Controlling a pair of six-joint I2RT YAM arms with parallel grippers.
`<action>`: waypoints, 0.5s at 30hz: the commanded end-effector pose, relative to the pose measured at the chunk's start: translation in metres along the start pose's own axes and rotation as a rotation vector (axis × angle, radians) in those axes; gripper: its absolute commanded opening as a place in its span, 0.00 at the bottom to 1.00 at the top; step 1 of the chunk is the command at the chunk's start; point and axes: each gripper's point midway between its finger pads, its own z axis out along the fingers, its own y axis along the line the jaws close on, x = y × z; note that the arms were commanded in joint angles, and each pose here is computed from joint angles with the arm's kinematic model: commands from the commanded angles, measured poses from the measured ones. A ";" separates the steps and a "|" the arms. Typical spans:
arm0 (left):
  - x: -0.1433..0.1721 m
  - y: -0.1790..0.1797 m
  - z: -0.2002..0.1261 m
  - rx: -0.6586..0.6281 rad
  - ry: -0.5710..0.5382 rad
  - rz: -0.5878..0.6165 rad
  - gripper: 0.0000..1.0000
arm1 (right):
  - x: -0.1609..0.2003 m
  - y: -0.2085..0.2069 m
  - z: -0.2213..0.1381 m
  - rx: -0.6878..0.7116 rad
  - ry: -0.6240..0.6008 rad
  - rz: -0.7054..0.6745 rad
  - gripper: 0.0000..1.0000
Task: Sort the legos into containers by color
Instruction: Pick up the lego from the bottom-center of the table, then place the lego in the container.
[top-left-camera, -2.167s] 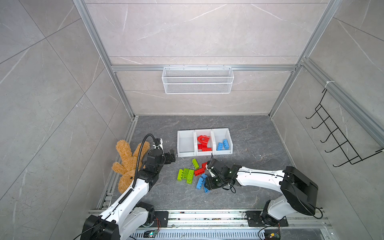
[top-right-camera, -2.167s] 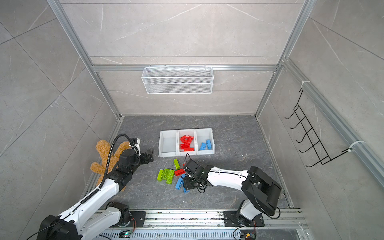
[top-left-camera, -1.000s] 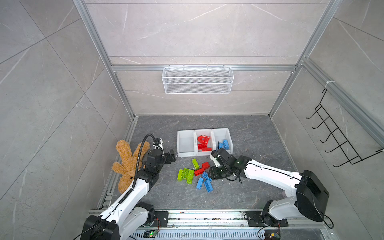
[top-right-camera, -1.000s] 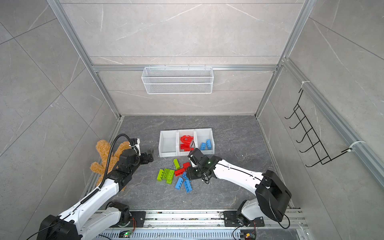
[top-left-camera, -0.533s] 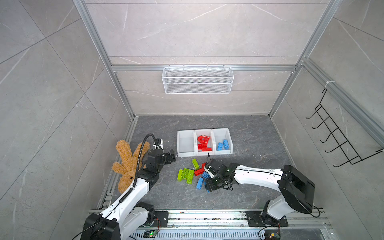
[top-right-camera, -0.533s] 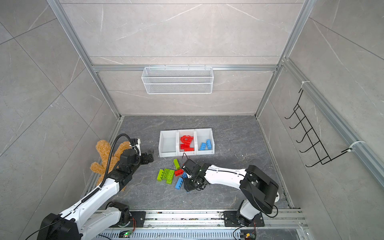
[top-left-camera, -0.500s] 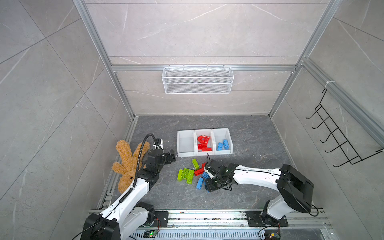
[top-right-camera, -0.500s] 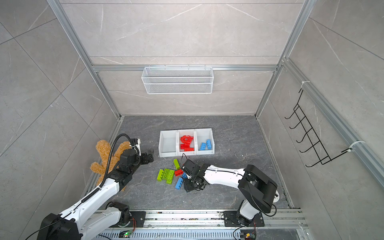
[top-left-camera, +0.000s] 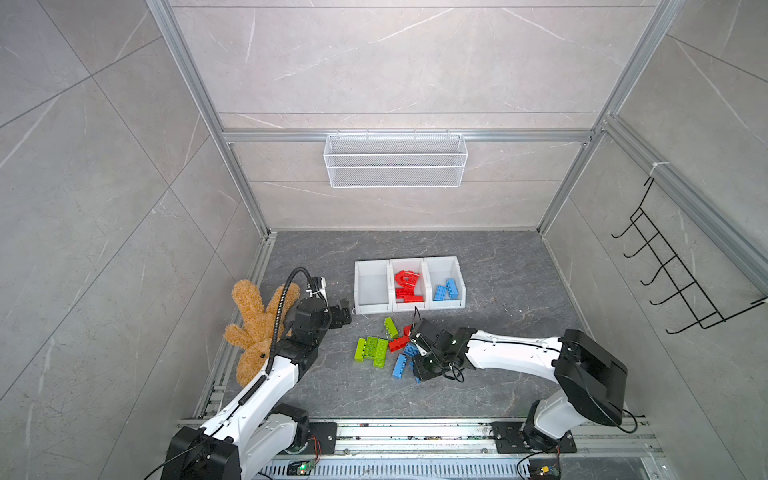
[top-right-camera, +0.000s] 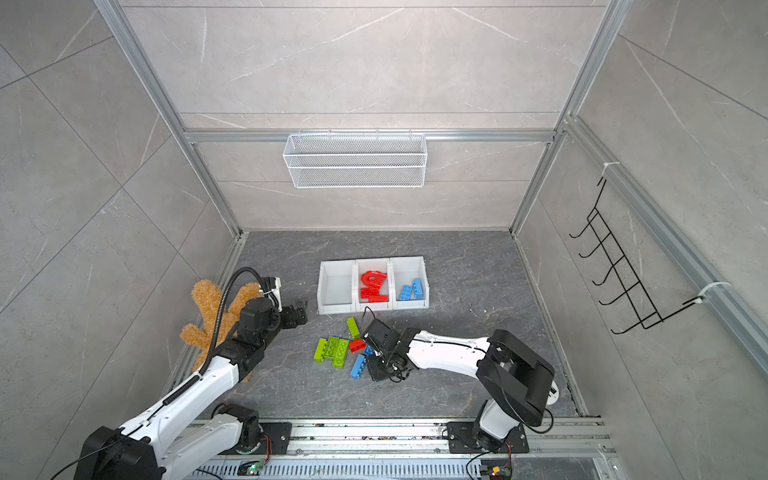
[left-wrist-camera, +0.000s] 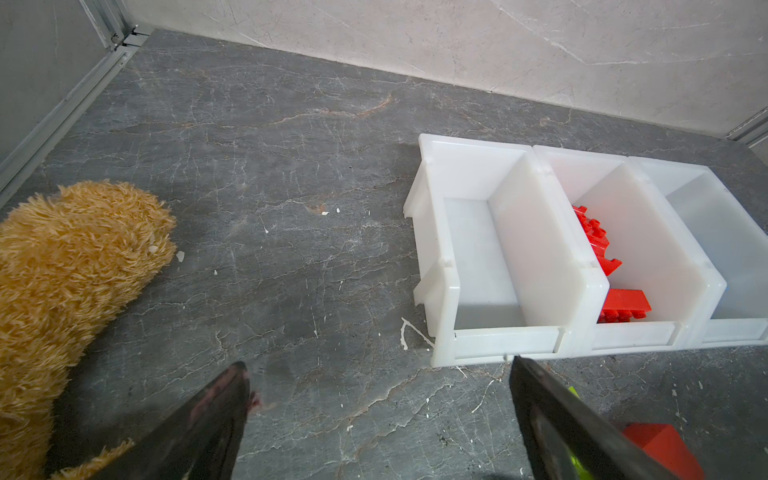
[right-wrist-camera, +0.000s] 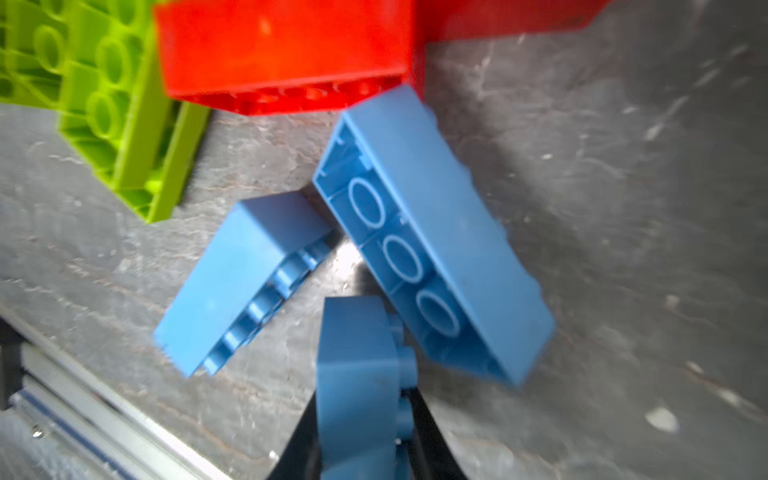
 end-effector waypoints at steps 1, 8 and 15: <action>-0.011 -0.003 -0.002 0.007 -0.034 0.003 0.99 | -0.028 -0.004 -0.036 0.004 -0.070 -0.001 0.26; -0.011 -0.004 -0.003 0.014 -0.035 0.001 0.99 | -0.113 -0.051 -0.086 0.065 -0.210 0.011 0.26; -0.011 -0.005 -0.004 0.021 -0.039 -0.002 0.99 | -0.183 -0.115 -0.086 0.181 -0.274 0.059 0.26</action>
